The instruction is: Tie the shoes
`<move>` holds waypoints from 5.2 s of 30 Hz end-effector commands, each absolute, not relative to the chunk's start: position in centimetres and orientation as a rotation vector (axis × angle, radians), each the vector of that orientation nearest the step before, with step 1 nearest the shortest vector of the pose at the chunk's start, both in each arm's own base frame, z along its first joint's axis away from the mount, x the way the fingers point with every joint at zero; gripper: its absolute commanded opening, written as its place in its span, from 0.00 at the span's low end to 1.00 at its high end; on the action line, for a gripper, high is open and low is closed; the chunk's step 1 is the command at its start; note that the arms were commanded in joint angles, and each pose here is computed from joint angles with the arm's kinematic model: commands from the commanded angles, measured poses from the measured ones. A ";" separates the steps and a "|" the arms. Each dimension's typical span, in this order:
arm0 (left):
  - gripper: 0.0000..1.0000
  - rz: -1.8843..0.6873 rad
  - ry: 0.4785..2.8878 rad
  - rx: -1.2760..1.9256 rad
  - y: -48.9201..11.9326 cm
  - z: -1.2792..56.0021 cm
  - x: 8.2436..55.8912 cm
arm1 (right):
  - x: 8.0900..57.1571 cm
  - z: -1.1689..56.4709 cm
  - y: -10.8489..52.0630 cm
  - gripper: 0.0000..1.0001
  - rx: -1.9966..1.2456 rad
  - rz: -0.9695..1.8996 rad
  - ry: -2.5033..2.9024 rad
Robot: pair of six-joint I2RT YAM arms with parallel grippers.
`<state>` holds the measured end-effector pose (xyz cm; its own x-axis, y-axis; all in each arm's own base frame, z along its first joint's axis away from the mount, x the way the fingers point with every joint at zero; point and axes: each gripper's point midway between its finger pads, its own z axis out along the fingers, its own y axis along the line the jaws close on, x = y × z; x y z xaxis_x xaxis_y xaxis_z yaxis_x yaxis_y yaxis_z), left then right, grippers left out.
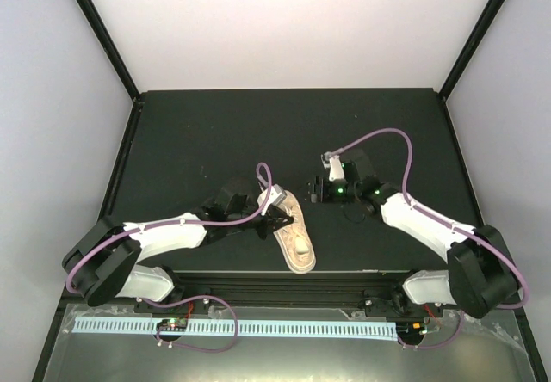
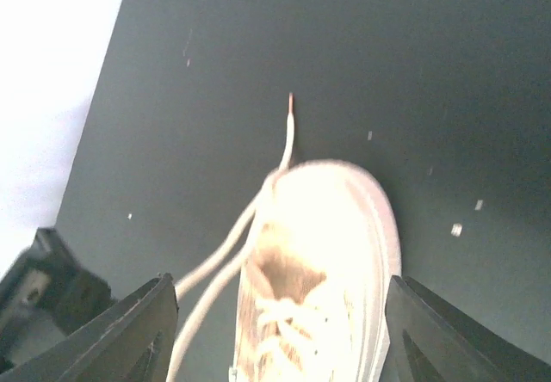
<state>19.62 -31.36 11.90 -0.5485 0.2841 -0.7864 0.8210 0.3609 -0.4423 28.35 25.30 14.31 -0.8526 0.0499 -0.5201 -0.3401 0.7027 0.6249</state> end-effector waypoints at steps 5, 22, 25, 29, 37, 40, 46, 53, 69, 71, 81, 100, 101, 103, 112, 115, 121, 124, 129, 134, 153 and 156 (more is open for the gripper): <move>0.01 -1.138 1.949 0.986 -31.7 13.1 19.8 | 23.1 12.6 27.6 0.67 -0.236 1.310 2.546; 0.02 -1.136 1.950 1.017 -31.7 12.8 19.5 | 22.1 11.5 31.8 0.55 -0.327 1.492 2.602; 0.02 -1.132 1.953 1.017 -31.6 12.8 19.5 | 22.0 11.2 32.1 0.55 -0.349 1.485 2.615; 0.02 -1.122 1.953 1.017 -31.6 12.9 19.6 | 21.8 10.9 32.5 0.43 -0.358 1.516 2.620; 0.02 -1.052 1.996 0.940 -31.0 12.4 20.8 | 23.0 13.7 31.7 0.02 -0.356 1.514 2.505; 0.02 -1.026 2.002 0.893 -30.6 12.3 21.3 | 24.3 14.7 29.3 0.01 -0.259 1.435 2.443; 0.02 -0.987 2.039 0.837 -30.1 11.8 21.9 | 23.2 16.3 25.0 0.02 -0.267 1.176 2.387; 0.02 -0.963 2.046 0.818 -29.7 11.7 22.3 | 18.4 12.2 22.7 0.02 -0.172 1.222 2.489; 0.02 -0.943 2.058 0.874 -29.4 11.2 21.7 | 19.9 11.1 19.0 0.72 0.047 0.942 2.466; 0.02 -0.946 2.057 0.874 -29.4 11.2 21.6 | 20.8 12.2 19.4 0.76 0.066 0.966 2.410; 0.01 -0.947 2.054 0.864 -29.5 11.3 21.9 | 21.6 12.6 24.2 0.67 -0.464 1.077 2.184; 0.02 -0.962 2.045 0.851 -29.8 11.5 22.1 | 24.8 8.1 27.8 0.43 -0.589 1.102 2.153; 0.02 -0.960 2.045 0.848 -29.8 11.5 22.2 | 24.7 8.3 28.0 0.36 -0.597 1.117 2.146; 0.02 -0.954 2.044 0.839 -29.8 11.6 22.3 | 24.7 8.9 27.9 0.21 -0.594 1.120 2.130; 0.02 -0.957 2.020 0.815 -30.0 12.1 23.0 | 23.0 13.8 24.8 0.01 -0.548 0.979 2.152; 0.02 -0.972 2.004 0.816 -30.4 12.5 23.2 | 20.8 15.4 24.9 0.02 -0.561 1.020 2.220; 0.02 -0.990 1.994 0.846 -30.9 12.7 23.1 | 11.6 15.9 29.6 0.02 -0.787 1.375 2.373; 0.02 -0.986 1.993 0.855 -30.7 12.7 22.8 | 8.8 14.6 31.2 0.08 -0.874 1.396 2.412; 0.02 -0.996 1.980 0.868 -30.1 12.7 21.9 | 12.3 11.8 28.6 0.52 -0.734 0.963 2.493; 0.02 -1.020 1.973 0.899 -30.2 12.6 21.3 | 16.1 14.8 25.7 0.74 -0.604 0.825 2.323; 0.02 -1.086 1.935 0.935 -30.8 13.4 20.6 | 19.9 13.3 29.2 0.63 -0.805 0.977 1.972; 0.02 -1.091 1.931 0.940 -30.8 13.5 20.5 | 20.6 12.4 29.3 0.62 -0.811 0.939 1.984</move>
<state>20.77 -30.42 11.98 -0.5195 0.2607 -0.8137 0.8186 0.4248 -0.3866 18.97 28.36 10.81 -0.5836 -0.2323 -0.7781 -0.7427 0.5401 0.3958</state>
